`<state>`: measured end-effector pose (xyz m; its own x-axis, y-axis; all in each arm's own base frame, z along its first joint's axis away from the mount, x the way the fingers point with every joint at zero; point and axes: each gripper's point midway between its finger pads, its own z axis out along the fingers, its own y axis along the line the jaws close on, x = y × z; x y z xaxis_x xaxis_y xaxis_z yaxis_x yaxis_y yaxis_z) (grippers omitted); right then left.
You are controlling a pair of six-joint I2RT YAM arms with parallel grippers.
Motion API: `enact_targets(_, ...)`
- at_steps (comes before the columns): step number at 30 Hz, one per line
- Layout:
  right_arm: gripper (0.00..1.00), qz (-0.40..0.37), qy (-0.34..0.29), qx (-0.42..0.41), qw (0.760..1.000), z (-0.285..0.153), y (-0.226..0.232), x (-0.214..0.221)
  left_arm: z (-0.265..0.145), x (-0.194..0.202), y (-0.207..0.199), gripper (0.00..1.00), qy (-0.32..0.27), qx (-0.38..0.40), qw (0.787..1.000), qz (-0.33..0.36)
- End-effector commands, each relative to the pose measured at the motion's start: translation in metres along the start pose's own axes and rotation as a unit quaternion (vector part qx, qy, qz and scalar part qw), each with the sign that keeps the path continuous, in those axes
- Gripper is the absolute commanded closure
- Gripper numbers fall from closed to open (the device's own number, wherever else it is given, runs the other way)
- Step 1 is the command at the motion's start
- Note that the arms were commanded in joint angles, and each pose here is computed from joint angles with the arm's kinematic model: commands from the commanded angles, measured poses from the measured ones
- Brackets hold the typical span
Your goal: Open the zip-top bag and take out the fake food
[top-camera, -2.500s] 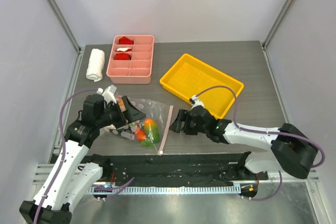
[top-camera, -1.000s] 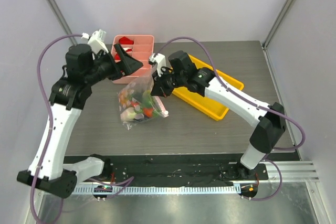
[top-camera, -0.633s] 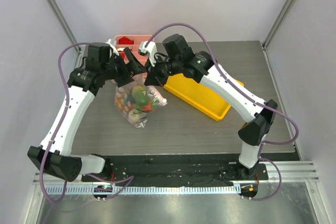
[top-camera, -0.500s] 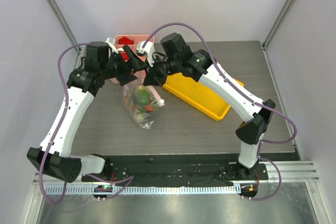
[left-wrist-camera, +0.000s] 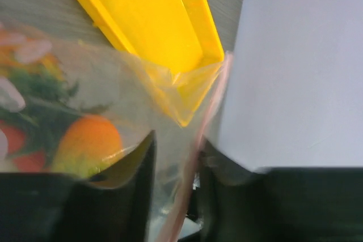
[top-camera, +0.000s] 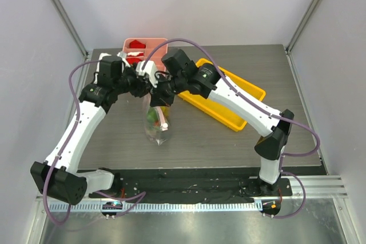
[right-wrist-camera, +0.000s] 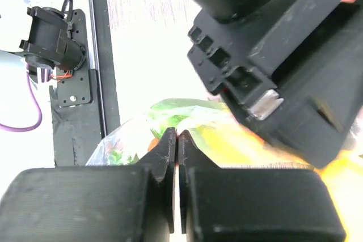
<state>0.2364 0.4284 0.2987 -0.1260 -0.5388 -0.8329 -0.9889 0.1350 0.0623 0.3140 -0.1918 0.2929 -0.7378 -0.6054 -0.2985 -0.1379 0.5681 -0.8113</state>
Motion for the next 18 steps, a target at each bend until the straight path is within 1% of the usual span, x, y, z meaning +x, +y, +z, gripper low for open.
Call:
enact_targets(1, 0.86, -0.022, -0.056, 0.033, 0.998, -0.027, 0.002, -0.031, -0.016, -0.017, -0.015, 0.83, -0.053, 0.024, 0.997, 0.042)
enact_targets(2, 0.77, 0.004, -0.060, 0.046, 0.997, -0.027, 0.000, -0.030, -0.020, -0.022, -0.013, 0.92, -0.072, 0.015, 0.996, 0.044)
enact_targets(3, 0.77, 0.010, -0.072, 0.052, 0.996, -0.035, 0.003, -0.032, -0.022, -0.023, -0.010, 1.00, -0.078, 0.011, 0.996, 0.044)
enact_targets(5, 0.77, 0.031, -0.089, 0.055, 0.994, -0.029, 0.004, -0.023, -0.032, -0.029, -0.015, 1.00, -0.109, 0.026, 0.993, 0.044)
enact_targets(6, 0.76, 0.038, -0.109, 0.069, 0.991, -0.038, 0.003, -0.027, -0.034, -0.030, -0.012, 1.00, -0.120, 0.020, 0.992, 0.035)
enact_targets(7, 0.71, 0.053, -0.115, 0.088, 0.988, -0.035, -0.003, -0.021, -0.039, -0.031, -0.005, 1.00, -0.130, 0.003, 0.991, 0.017)
enact_targets(8, 0.59, 0.077, -0.116, 0.159, 0.977, -0.043, -0.025, -0.016, -0.047, -0.038, 0.000, 1.00, -0.159, -0.013, 0.987, 0.006)
enact_targets(9, 0.49, 0.116, -0.126, 0.182, 0.968, -0.050, -0.029, -0.013, -0.052, -0.041, 0.003, 1.00, -0.172, -0.022, 0.985, -0.003)
enact_targets(11, 0.27, 0.141, -0.146, 0.202, 0.958, -0.063, -0.026, 0.003, -0.066, -0.043, 0.009, 1.00, -0.194, -0.038, 0.980, -0.028)
enact_targets(12, 0.22, 0.171, -0.123, 0.197, 0.958, -0.048, -0.020, 0.043, -0.071, -0.046, 0.012, 1.00, -0.209, -0.044, 0.976, -0.034)
enact_targets(13, 0.16, 0.160, -0.196, 0.191, 0.948, -0.073, -0.011, 0.020, -0.075, -0.046, 0.012, 1.00, -0.213, -0.044, 0.975, -0.041)
enact_targets(14, 0.15, 0.160, -0.216, 0.185, 0.945, -0.076, -0.005, 0.024, -0.081, -0.046, 0.012, 1.00, -0.221, -0.041, 0.973, -0.051)
enact_targets(15, 0.13, 0.167, -0.230, 0.182, 0.941, -0.067, -0.003, 0.047, -0.085, -0.046, 0.011, 1.00, -0.226, -0.038, 0.972, -0.056)
enact_targets(16, 0.09, 0.154, -0.285, 0.177, 0.929, -0.090, 0.006, 0.034, -0.086, -0.045, 0.013, 1.00, -0.228, -0.038, 0.971, -0.062)
enact_targets(17, 0.10, 0.149, -0.303, 0.171, 0.926, -0.093, 0.010, 0.038, -0.091, -0.045, 0.011, 1.00, -0.234, -0.028, 0.969, -0.071)
enact_targets(18, 0.09, 0.144, -0.335, 0.150, 0.919, -0.090, 0.019, 0.045, -0.093, -0.044, 0.010, 1.00, -0.236, -0.023, 0.969, -0.075)
